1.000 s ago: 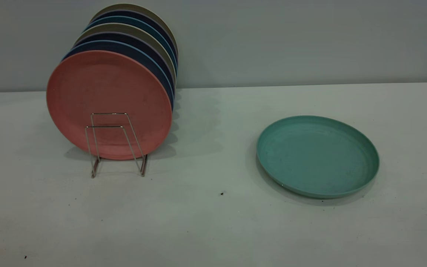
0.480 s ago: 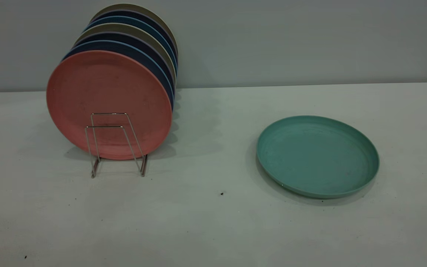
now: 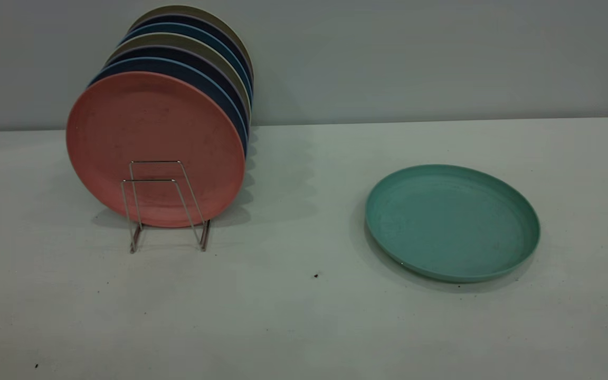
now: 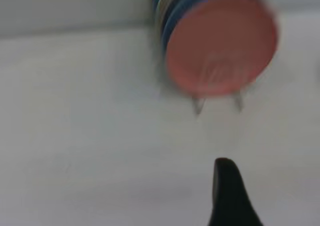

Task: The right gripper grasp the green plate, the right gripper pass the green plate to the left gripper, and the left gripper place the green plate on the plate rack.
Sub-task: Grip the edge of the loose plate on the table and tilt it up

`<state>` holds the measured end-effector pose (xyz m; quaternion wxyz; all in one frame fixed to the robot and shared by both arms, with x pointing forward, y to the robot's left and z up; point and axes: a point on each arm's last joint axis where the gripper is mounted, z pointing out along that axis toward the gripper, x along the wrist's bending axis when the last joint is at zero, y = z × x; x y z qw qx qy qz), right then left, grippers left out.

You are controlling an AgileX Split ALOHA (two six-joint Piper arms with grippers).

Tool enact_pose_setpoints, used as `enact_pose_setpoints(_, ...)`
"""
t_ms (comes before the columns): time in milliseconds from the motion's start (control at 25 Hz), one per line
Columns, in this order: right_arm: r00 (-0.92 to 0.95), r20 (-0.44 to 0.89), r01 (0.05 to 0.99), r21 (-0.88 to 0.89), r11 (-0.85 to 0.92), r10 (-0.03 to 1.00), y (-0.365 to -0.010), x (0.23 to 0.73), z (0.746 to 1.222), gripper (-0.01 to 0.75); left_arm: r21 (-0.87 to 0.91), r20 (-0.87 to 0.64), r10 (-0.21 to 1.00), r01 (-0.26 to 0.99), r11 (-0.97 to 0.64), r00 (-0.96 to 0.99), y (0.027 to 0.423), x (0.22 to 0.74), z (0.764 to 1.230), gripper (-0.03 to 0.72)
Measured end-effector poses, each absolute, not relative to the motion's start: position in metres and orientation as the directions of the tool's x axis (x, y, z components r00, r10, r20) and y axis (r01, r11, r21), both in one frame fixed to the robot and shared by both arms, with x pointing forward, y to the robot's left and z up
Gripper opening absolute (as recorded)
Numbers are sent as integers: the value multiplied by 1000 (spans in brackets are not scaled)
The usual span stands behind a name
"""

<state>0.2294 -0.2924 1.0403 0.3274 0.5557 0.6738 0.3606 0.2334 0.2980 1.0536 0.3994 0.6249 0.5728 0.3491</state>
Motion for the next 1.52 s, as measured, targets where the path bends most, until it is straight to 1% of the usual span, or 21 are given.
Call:
enact_pose_setpoints(40, -138, -31, 518, 849, 99, 990, -294, 230, 1040, 515, 901, -36, 994, 434, -11, 100, 297, 237, 1056, 460)
enact_pose_setpoints(200, -43, -6, 527, 849, 28, 999, -301, 230, 1040, 480, 864, -60, 995, 503, 10, 84, 295, 264, 1060, 460)
enact_pose_setpoints(320, -68, -17, 539, 841, 52, 998, -299, 233, 1041, 445, 830, -98, 992, 556, 34, 85, 291, 295, 1061, 460)
enact_pose_setpoints(400, -133, 6, 572, 817, 72, 991, -292, 243, 1044, 432, 793, -139, 985, 607, 52, 98, 286, 318, 1058, 460)
enact_pose_setpoints(560, -268, 164, 606, 794, 34, 949, -272, 284, 1055, 429, 734, -228, 959, 677, 54, 171, 273, 355, 1047, 460)
enact_pose_setpoints(680, -338, 265, 632, 775, 9, 903, -258, 325, 1057, 429, 727, -285, 927, 686, 42, 245, 263, 369, 1044, 460)
enact_pose_setpoints(760, -347, 311, 657, 754, -7, 885, -253, 355, 1051, 429, 738, -314, 903, 674, 37, 294, 257, 374, 1044, 460)
enact_pose_setpoints(920, -319, 354, 735, 679, -6, 879, -248, 420, 1025, 429, 757, -332, 879, 652, 33, 341, 253, 379, 1045, 460)
enact_pose_setpoints(1080, -275, 390, 827, 562, 9, 879, -248, 486, 985, 429, 770, -315, 881, 638, 20, 354, 253, 380, 1046, 460)
enact_pose_setpoints(1280, -233, 526, 911, 413, -6, 818, -254, 563, 924, 429, 775, -283, 887, 632, -12, 364, 254, 380, 1045, 460)
enact_pose_setpoints(1400, -171, 617, 946, 322, -48, 768, -264, 596, 886, 429, 775, -282, 888, 632, -13, 364, 254, 380, 1045, 460)
enact_pose_setpoints(1520, -137, 662, 962, 267, -61, 737, -274, 615, 859, 416, 775, -282, 888, 632, -13, 364, 254, 380, 1045, 460)
